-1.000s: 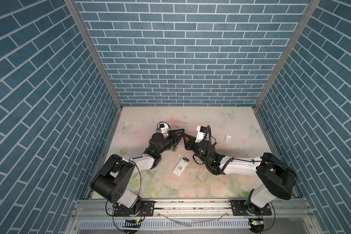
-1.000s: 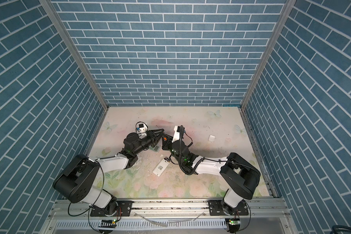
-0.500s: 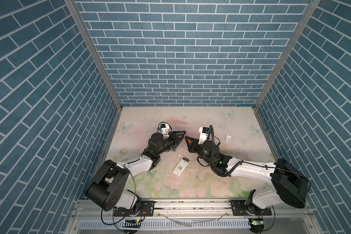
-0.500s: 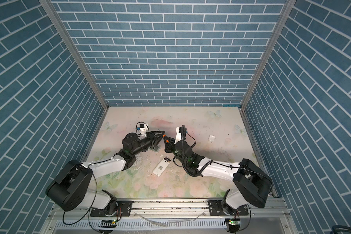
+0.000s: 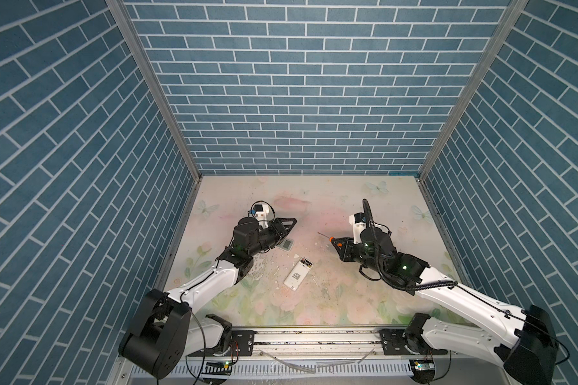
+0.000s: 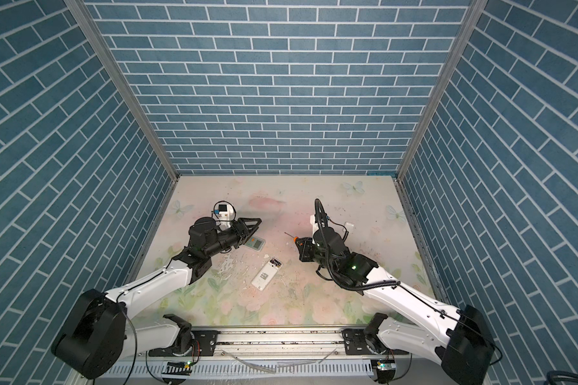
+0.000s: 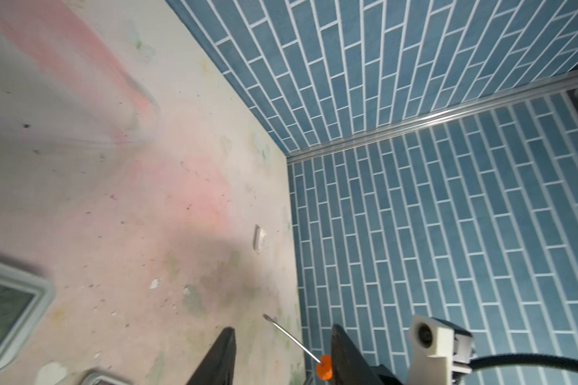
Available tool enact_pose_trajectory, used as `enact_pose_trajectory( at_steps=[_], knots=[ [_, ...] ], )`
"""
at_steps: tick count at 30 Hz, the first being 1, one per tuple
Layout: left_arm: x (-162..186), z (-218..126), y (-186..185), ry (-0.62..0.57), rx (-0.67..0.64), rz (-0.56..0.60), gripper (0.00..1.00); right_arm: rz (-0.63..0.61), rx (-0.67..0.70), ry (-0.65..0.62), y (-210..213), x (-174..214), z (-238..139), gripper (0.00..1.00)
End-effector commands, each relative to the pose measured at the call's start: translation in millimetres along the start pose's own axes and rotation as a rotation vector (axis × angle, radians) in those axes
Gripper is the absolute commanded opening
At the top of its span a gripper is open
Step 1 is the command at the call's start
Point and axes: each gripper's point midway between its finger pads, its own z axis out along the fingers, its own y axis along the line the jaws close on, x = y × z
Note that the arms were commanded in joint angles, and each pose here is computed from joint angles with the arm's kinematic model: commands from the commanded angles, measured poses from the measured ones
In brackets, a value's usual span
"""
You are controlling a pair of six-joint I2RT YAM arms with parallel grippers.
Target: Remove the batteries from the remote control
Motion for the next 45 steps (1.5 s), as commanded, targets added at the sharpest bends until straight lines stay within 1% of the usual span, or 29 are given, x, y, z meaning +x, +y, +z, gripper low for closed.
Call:
enact_pose_trajectory(
  at_steps=[1, 4, 8, 11, 13, 15, 20, 21, 23, 24, 30, 33, 36, 40, 45],
  knots=[
    [19, -16, 32, 0.075, -0.157, 0.072, 0.5, -0.098, -0.013, 0.145, 2, 21, -19, 0.0],
    [27, -28, 39, 0.115, -0.224, 0.11, 0.52, -0.129, -0.077, 0.199, 12, 30, -24, 0.0],
    [40, -37, 50, 0.186, -0.29, 0.143, 0.59, -0.188, -0.135, 0.241, 22, 36, -25, 0.0],
    [52, -43, 65, 0.253, -0.355, 0.169, 0.61, -0.213, -0.143, 0.278, 25, 40, -25, 0.0],
    [63, -47, 75, 0.307, -0.403, 0.203, 0.62, -0.214, -0.111, 0.297, 20, 41, -23, 0.0],
    [73, -50, 86, 0.355, -0.464, 0.27, 0.63, -0.202, -0.094, 0.301, 18, 41, -23, 0.0],
    [100, -47, 83, 0.424, -0.468, 0.481, 0.69, -0.151, -0.029, 0.266, 10, 32, -27, 0.0],
    [102, -47, 85, 0.436, -0.489, 0.513, 0.73, -0.145, -0.029, 0.261, 10, 32, -29, 0.0],
    [106, -47, 91, 0.47, -0.521, 0.571, 0.83, -0.123, -0.016, 0.238, 7, 29, -31, 0.0],
    [107, -46, 92, 0.48, -0.525, 0.596, 0.85, -0.118, -0.009, 0.239, 6, 30, -32, 0.0],
    [114, -39, 102, 0.522, -0.584, 0.725, 0.85, -0.113, -0.008, 0.231, 5, 29, -33, 0.0],
    [116, -28, 100, 0.542, -0.587, 0.788, 0.84, -0.111, -0.008, 0.236, 5, 30, -32, 0.0],
    [122, -21, 108, 0.57, -0.6, 0.809, 0.81, -0.104, 0.007, 0.236, 3, 30, -32, 0.0],
    [132, -13, 115, 0.619, -0.6, 0.833, 0.8, -0.079, 0.021, 0.232, 0, 31, -30, 0.0],
    [139, -7, 127, 0.666, -0.653, 0.883, 0.8, -0.058, 0.027, 0.212, -4, 32, -31, 0.0]
  ],
)
